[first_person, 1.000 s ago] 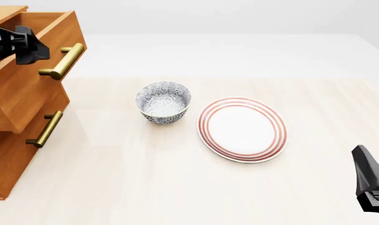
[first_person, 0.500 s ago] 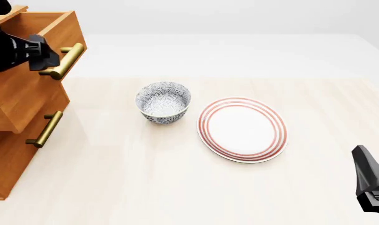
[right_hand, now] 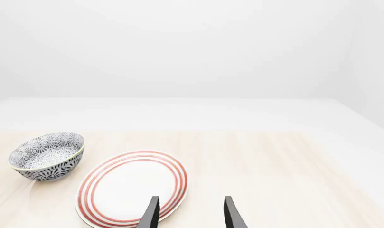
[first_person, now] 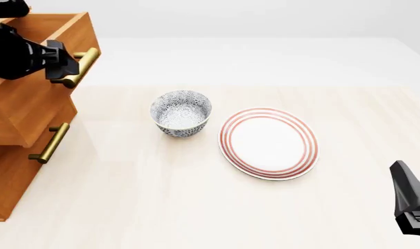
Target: Open the top drawer of the cabinet.
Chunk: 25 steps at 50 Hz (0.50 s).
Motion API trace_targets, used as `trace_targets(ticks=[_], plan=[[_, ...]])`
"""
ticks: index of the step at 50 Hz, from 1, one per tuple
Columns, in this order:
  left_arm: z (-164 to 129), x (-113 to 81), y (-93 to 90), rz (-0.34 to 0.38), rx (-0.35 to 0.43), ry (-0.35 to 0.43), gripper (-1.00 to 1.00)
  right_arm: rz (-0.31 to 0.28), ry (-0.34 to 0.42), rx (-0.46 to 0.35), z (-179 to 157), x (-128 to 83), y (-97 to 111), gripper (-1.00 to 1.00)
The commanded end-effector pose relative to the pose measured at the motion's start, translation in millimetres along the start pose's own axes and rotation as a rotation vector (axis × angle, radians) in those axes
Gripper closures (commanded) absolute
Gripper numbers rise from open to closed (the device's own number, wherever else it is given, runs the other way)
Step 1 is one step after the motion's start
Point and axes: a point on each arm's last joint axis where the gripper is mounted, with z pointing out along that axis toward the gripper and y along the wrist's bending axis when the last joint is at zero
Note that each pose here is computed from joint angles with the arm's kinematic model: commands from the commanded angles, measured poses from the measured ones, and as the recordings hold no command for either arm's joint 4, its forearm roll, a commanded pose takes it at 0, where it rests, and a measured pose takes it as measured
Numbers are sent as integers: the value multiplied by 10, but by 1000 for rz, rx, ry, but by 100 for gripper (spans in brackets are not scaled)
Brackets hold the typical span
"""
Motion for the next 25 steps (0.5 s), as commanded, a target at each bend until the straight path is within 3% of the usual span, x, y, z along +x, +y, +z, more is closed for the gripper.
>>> trace_targets(ticks=[1,25], plan=[[21,3,-95,15,31,11,-100,0,0,0,0,0,0,-100],[-39,16,-304,30,98,10,-100,0,0,0,0,0,0,-100]])
